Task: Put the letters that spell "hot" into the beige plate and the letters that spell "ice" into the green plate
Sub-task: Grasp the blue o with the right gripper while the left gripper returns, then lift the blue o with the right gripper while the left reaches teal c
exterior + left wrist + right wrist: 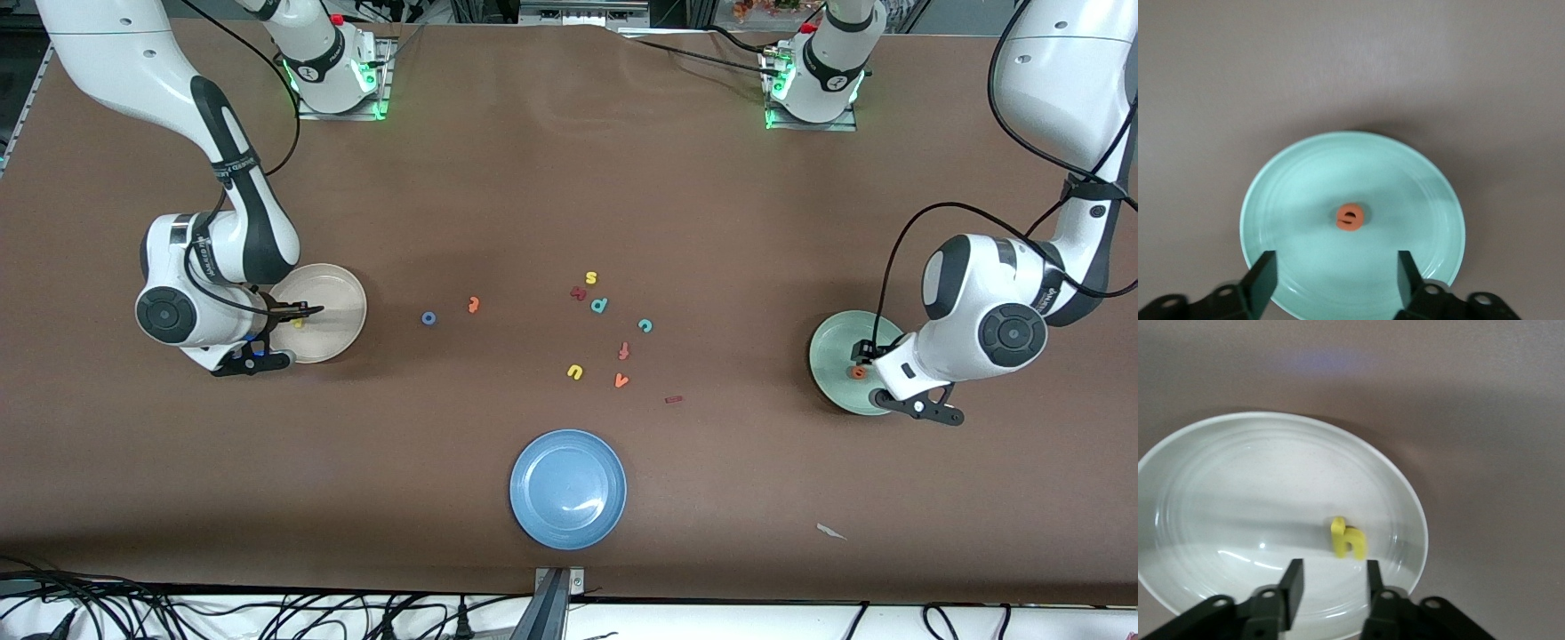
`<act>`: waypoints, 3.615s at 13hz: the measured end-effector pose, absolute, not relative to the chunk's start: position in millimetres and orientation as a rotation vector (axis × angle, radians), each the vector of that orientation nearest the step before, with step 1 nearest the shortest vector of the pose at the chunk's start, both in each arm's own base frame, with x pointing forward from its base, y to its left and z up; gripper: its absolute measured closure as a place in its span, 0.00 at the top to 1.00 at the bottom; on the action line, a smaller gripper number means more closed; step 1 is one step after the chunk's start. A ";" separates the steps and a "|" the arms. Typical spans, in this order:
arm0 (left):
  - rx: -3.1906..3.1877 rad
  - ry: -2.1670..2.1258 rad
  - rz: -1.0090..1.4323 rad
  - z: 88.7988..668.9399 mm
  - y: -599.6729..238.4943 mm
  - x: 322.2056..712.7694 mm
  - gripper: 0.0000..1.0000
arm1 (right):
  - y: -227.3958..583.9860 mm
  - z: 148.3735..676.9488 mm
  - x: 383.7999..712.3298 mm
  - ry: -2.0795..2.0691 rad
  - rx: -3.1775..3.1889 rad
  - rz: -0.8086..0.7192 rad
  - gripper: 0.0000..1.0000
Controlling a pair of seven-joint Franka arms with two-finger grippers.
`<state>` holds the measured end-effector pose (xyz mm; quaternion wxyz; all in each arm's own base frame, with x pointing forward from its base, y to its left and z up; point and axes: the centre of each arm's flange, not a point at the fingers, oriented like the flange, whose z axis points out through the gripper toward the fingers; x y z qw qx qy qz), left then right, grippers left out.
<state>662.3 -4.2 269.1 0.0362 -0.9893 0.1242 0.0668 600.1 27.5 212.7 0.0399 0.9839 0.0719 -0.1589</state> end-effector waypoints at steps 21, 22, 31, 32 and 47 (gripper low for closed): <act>-3.134 -0.407 0.177 239.9 -326.5 609.0 0.98 | 256.5 195.6 571.0 -0.087 3.138 -0.223 0.92; -3.143 -0.403 0.175 235.1 -333.9 602.4 0.98 | 256.9 194.9 570.8 -0.086 3.138 -0.223 0.90; -3.137 -0.268 0.152 191.9 -369.1 549.4 0.90 | 261.9 172.2 565.0 -0.060 3.130 -0.243 0.59; -3.135 -0.266 0.157 190.3 -369.1 547.9 0.90 | 261.9 173.0 565.3 -0.060 3.131 -0.241 0.53; -3.126 -0.266 0.183 175.0 -372.4 541.3 0.65 | 254.7 193.9 575.8 -0.066 3.119 -0.217 0.27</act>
